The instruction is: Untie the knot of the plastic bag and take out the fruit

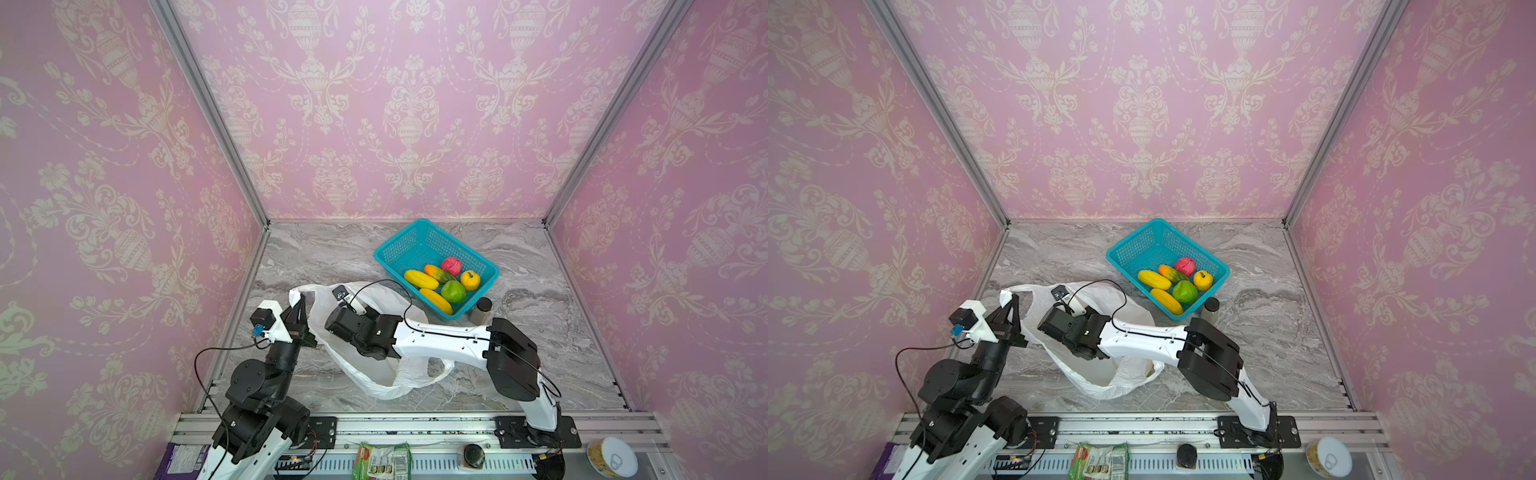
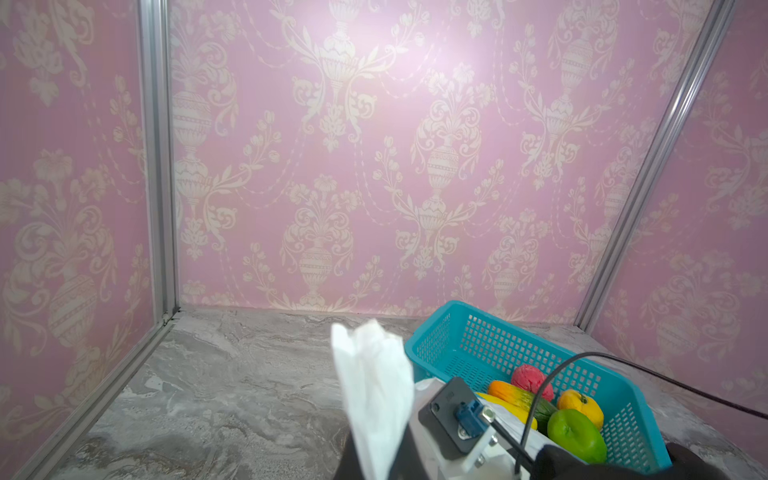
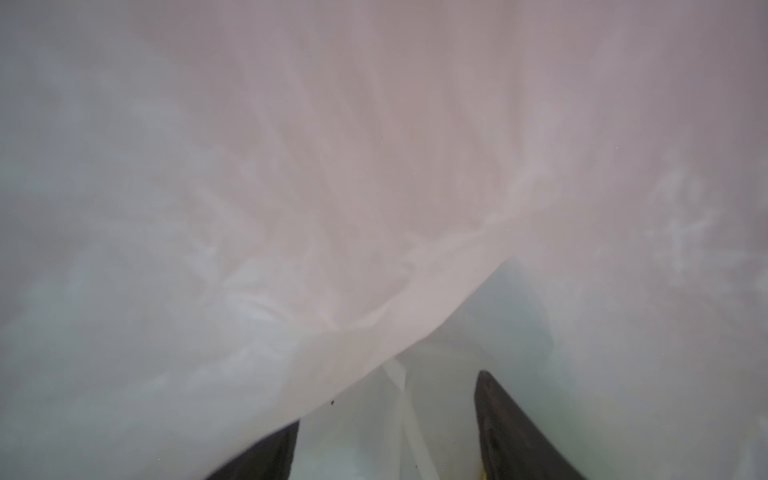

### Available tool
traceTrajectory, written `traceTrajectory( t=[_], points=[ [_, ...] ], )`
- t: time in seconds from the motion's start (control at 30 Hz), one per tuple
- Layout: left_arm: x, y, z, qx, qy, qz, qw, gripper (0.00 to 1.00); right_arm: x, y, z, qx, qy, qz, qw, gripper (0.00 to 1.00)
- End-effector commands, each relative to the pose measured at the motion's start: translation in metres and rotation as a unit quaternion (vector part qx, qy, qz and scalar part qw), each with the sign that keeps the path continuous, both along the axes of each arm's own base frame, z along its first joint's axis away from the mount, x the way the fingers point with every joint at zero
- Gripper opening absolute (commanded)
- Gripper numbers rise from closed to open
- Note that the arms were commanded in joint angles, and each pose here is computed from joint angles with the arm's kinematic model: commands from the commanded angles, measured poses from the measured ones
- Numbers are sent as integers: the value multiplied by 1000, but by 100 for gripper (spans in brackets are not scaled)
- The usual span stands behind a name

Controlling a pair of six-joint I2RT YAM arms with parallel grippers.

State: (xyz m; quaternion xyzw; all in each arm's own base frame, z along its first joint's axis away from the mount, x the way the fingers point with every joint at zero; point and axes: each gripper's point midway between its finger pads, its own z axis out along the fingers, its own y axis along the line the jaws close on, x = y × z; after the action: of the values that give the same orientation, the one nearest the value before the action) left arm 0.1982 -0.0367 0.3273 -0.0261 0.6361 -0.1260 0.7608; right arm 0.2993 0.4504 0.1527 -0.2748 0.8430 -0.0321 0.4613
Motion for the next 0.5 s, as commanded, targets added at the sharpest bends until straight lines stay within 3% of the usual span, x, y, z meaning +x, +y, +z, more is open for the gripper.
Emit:
traceTrajectory(
  t=[0.0,0.27,0.47],
  points=[
    [-14,22,9,8,-6,43,999,0,11,-12,14,-21,-7,-3,1000,74],
    [-29,19,35,-1,-15,12,1000,0,74,-10,56,-7,-33,-47,998,72],
    [-38,16,45,-9,-23,-10,1000,0,94,-5,98,24,-68,-56,996,77]
  ],
)
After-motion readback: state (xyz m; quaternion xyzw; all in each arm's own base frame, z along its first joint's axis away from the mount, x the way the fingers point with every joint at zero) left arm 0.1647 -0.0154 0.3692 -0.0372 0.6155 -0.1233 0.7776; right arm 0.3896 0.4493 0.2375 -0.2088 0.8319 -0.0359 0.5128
